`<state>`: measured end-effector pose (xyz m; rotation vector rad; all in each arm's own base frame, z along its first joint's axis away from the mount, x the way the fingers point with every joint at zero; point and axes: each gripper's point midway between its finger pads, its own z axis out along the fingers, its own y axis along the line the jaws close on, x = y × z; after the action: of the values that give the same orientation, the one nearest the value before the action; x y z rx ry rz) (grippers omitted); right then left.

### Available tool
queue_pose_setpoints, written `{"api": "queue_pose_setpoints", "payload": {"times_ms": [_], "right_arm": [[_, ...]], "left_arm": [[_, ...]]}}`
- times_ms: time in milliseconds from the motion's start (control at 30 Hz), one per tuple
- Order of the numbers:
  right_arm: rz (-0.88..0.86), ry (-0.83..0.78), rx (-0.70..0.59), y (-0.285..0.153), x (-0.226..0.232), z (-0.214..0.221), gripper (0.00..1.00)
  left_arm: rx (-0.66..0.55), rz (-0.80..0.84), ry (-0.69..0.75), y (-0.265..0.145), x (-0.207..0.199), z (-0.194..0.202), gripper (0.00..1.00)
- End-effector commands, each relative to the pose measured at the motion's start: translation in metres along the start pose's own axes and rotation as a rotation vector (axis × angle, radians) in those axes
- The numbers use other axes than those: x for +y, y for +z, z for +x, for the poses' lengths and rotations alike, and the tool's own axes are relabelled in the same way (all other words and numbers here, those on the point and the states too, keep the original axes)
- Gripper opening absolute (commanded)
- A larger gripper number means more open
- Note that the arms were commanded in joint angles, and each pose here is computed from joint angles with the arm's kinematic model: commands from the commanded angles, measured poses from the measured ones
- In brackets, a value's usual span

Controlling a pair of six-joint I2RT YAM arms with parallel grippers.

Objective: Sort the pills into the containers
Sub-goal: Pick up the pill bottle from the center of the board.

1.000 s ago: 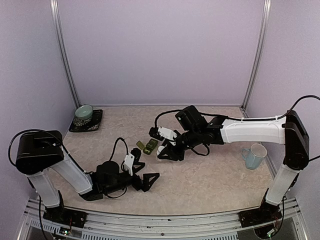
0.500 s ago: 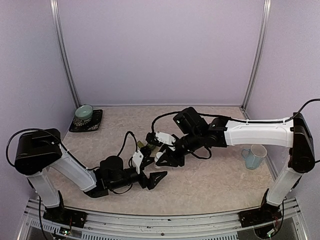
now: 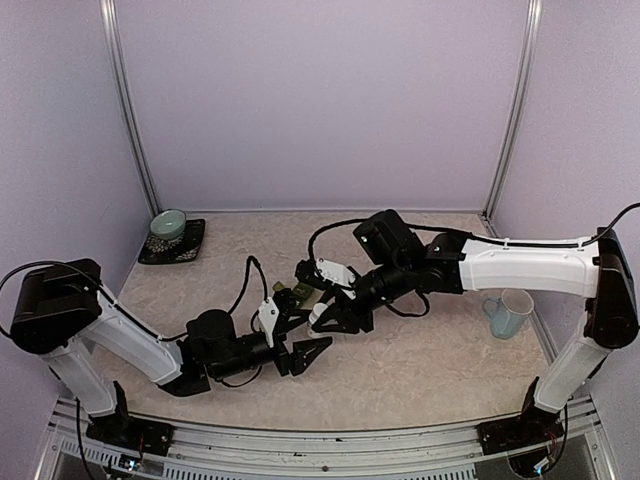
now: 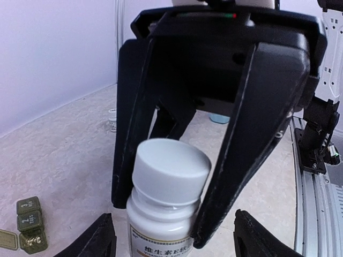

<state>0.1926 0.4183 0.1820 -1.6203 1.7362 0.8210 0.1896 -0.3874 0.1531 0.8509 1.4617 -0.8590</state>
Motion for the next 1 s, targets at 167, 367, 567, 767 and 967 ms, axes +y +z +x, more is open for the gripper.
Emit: {"api": "queue_pose_setpoints", "payload": {"times_ms": [167, 367, 567, 767, 967], "right_arm": [[-0.053, 0.000, -0.082, -0.016, 0.018, -0.020, 0.38], [-0.069, 0.004, -0.105, -0.022, 0.022, -0.026, 0.38], [-0.077, 0.009, -0.103, -0.021, 0.023, -0.026, 0.38], [-0.082, 0.015, -0.097, -0.019, 0.023, -0.023, 0.38], [-0.079, 0.015, -0.095, -0.019, 0.023, -0.022, 0.38]], "left_arm": [[-0.071, 0.016, 0.031, -0.005, -0.008, -0.020, 0.67], [-0.066, 0.004, 0.030, -0.006, -0.006, -0.017, 0.67], [-0.083, -0.007, 0.035, -0.010, -0.005, -0.022, 0.57], [-0.099, -0.004, 0.048, -0.012, -0.006, -0.029, 0.56], [-0.099, 0.006, 0.050, -0.012, -0.008, -0.029, 0.55]]}}
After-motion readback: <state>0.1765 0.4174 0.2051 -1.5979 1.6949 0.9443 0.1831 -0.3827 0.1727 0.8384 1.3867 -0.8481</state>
